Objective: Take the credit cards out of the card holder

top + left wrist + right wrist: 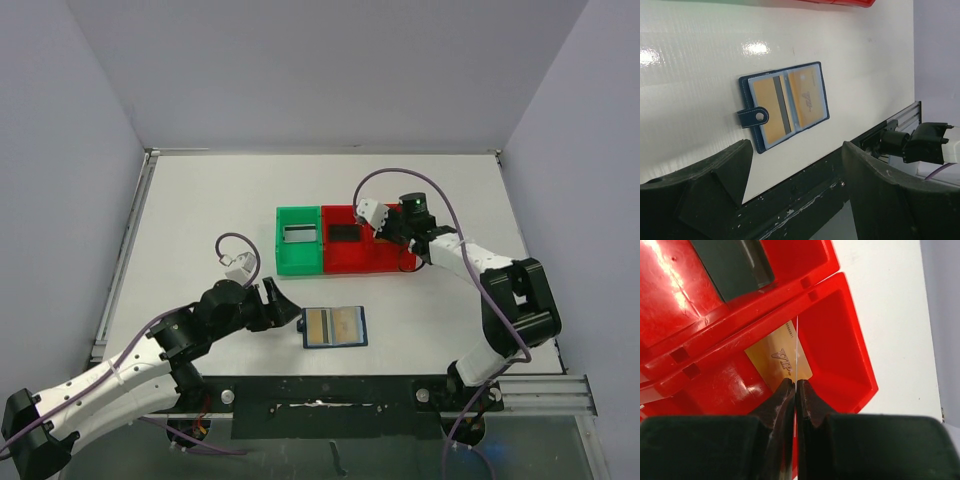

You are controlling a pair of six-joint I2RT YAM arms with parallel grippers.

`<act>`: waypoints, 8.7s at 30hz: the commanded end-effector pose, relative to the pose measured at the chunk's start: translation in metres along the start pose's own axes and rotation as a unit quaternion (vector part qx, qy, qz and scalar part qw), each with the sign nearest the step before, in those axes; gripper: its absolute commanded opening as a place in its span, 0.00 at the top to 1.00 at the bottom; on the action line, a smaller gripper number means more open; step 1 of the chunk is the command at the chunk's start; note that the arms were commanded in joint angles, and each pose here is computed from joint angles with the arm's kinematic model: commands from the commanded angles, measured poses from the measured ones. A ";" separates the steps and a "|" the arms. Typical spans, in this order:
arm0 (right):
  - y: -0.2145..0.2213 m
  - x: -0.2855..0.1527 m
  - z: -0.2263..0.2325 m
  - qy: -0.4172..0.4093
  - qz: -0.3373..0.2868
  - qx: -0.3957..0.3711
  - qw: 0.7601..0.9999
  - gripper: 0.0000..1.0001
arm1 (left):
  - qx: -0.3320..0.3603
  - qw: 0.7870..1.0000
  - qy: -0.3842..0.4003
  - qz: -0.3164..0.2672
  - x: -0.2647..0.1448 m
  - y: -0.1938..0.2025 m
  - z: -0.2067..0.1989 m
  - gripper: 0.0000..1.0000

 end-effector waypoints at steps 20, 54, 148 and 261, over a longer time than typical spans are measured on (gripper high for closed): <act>0.008 0.033 -0.004 -0.018 -0.010 -0.078 0.997 0.85 | -0.019 0.997 0.078 -0.007 -0.012 -0.012 -0.046 0.27; -0.068 -0.120 -0.080 0.214 -0.219 0.534 0.788 0.28 | -0.022 0.999 0.041 0.000 -0.002 -0.012 -0.039 0.30; -0.121 -0.056 0.253 -0.175 0.113 0.741 0.638 0.75 | 0.022 0.993 -0.095 0.073 0.102 0.046 0.027 0.74; -0.106 -0.086 0.232 -0.265 0.026 0.720 0.641 1.00 | 0.060 0.967 -0.220 0.118 0.099 0.079 0.080 0.93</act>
Point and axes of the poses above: each gripper's point midway between its finger pads, its own x axis out along the fingers, its own z axis along the line the jaws close on, y = z × x, the point moved 2 cm from there along -x, back along the fingers, and after that the axes turned 11 degrees about -x, right-handed, at the moved point
